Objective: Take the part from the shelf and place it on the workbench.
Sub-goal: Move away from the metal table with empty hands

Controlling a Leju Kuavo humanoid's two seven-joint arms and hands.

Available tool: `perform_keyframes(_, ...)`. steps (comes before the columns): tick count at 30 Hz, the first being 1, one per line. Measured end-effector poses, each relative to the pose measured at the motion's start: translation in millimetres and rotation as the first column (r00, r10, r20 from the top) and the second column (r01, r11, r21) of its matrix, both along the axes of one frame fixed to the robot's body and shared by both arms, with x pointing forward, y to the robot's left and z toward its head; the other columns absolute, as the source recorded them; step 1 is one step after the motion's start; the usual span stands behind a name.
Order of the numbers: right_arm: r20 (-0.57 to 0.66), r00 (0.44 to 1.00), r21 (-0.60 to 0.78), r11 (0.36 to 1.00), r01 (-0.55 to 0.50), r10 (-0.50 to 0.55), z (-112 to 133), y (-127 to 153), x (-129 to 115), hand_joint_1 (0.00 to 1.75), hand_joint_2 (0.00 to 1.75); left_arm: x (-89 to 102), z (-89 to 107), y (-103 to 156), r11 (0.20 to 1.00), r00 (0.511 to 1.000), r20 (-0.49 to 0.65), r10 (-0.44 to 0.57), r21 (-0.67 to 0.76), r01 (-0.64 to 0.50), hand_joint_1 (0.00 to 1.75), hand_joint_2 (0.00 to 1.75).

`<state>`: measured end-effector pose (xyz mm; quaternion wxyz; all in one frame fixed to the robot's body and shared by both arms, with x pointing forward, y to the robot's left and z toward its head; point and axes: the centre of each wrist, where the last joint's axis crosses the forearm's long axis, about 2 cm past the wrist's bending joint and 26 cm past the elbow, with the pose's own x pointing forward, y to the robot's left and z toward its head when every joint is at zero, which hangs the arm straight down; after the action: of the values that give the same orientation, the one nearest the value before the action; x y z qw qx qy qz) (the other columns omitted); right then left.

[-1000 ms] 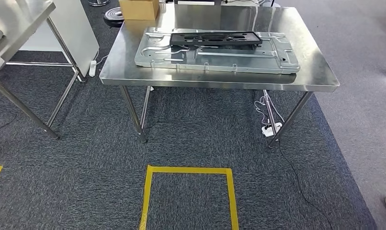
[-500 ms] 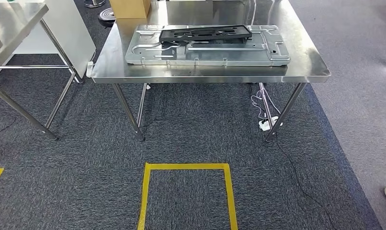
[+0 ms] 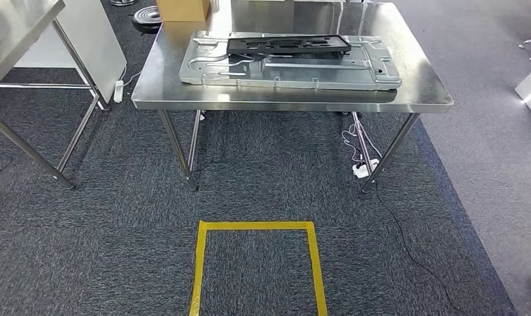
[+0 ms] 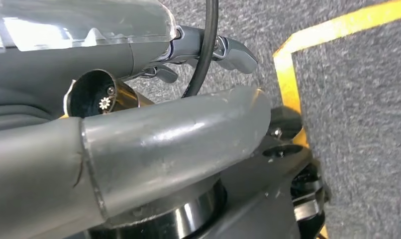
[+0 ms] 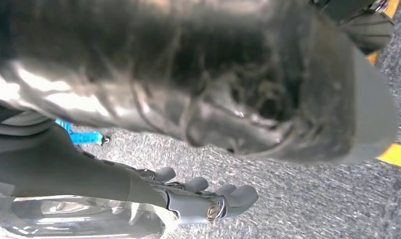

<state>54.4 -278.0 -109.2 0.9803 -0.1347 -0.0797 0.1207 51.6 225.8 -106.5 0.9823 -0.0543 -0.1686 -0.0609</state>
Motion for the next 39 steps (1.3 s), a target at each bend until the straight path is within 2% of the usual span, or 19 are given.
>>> perform_keyframes(31, -0.046, 0.999, 0.004, 1.0, 0.025, -0.025, -1, 0, -7, 0.0, 0.0, -5.6, -1.3, 5, 1.0, 1.0, -0.03, -0.005, 0.028, 0.006, 0.0, 0.0)
perform_keyframes(39, -0.058, 0.998, 0.025, 1.0, 0.013, -0.011, -1, 2, -6, 0.0, 0.0, -2.8, -0.5, 2, 1.0, 1.0, 0.003, -0.001, 0.019, 0.001, 0.0, 0.0)
